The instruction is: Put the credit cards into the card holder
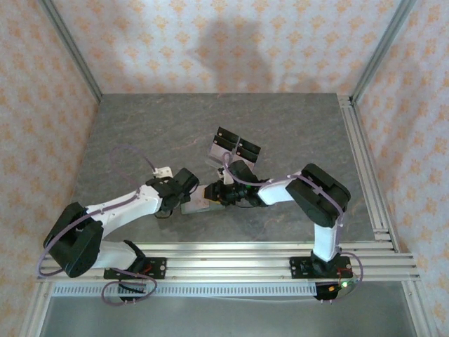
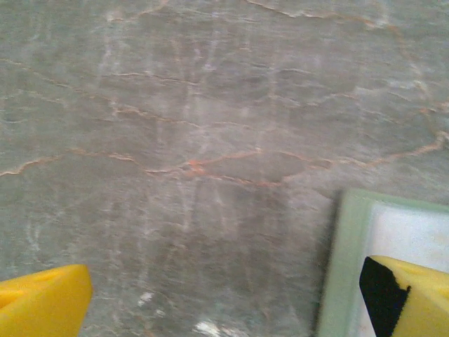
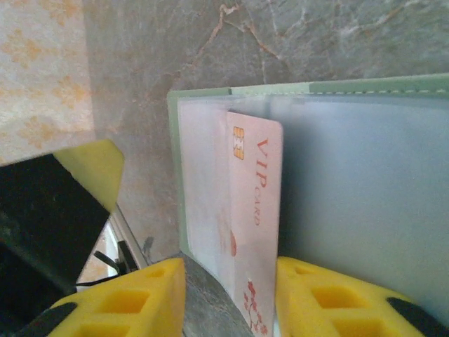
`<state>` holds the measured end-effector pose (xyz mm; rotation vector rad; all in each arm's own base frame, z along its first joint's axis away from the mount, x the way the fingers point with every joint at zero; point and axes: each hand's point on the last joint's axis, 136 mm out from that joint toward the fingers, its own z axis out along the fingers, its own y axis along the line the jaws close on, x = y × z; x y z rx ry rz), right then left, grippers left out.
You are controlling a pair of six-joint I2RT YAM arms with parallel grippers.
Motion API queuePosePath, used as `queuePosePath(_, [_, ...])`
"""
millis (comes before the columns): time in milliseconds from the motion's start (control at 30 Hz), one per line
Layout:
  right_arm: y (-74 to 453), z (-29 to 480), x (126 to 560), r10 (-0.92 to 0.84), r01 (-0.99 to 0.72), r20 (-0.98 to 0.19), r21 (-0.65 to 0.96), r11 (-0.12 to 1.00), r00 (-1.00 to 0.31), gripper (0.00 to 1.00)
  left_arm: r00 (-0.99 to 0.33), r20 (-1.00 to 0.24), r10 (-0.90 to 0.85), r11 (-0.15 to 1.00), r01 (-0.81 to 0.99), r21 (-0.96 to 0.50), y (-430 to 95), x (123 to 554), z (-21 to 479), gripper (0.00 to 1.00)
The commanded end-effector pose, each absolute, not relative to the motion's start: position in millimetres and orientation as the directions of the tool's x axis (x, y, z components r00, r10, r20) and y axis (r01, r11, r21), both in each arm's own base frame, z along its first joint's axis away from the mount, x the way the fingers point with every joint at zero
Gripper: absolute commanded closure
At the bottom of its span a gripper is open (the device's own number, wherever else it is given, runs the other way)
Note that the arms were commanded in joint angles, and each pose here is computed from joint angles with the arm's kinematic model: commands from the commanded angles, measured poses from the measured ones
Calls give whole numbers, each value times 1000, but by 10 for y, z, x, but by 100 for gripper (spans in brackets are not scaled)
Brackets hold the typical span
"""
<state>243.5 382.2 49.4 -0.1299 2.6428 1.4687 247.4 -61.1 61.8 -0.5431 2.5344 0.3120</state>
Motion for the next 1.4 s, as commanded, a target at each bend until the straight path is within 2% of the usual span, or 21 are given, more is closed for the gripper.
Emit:
queuePosePath(0, [3778,665,2440,-53,-188,-193,800,569,-980,59,-787,-535,-306,870,-459,179,-386,2375,635,0])
queuePosePath(300, [3604,881,2491,-123,-265,-252,674,690,-960,57,-802,-498,-330,877,-456,154,-345,2251,490,0])
queuePosePath(500, [3512,780,2532,-154,-270,-240,594,758,-958,57,-805,-489,-337,889,-442,116,-414,2262,454,0])
queuePosePath(833, [3389,518,2487,-147,-238,-204,552,799,-968,57,-812,-478,-336,896,-432,105,-472,2306,436,0])
queuePosePath(933, [3355,552,2520,-151,-250,-224,528,812,-963,60,-817,-472,-333,899,-425,101,-505,2314,415,0])
queuePosePath(1100, [3252,560,2612,-181,-277,-250,434,857,-951,91,-824,-469,-319,906,-411,105,-565,2345,401,0])
queuePosePath(1133, [3234,550,2623,-189,-280,-248,417,865,-950,94,-827,-466,-315,907,-407,109,-576,2348,388,0])
queuePosePath(1200, [3200,508,2640,-204,-288,-244,384,877,-948,98,-831,-462,-310,908,-402,114,-599,2356,364,0])
queuePosePath(1367, [3200,432,2673,-230,-302,-230,353,885,-945,99,-837,-458,-299,912,-392,120,-658,2381,321,0])
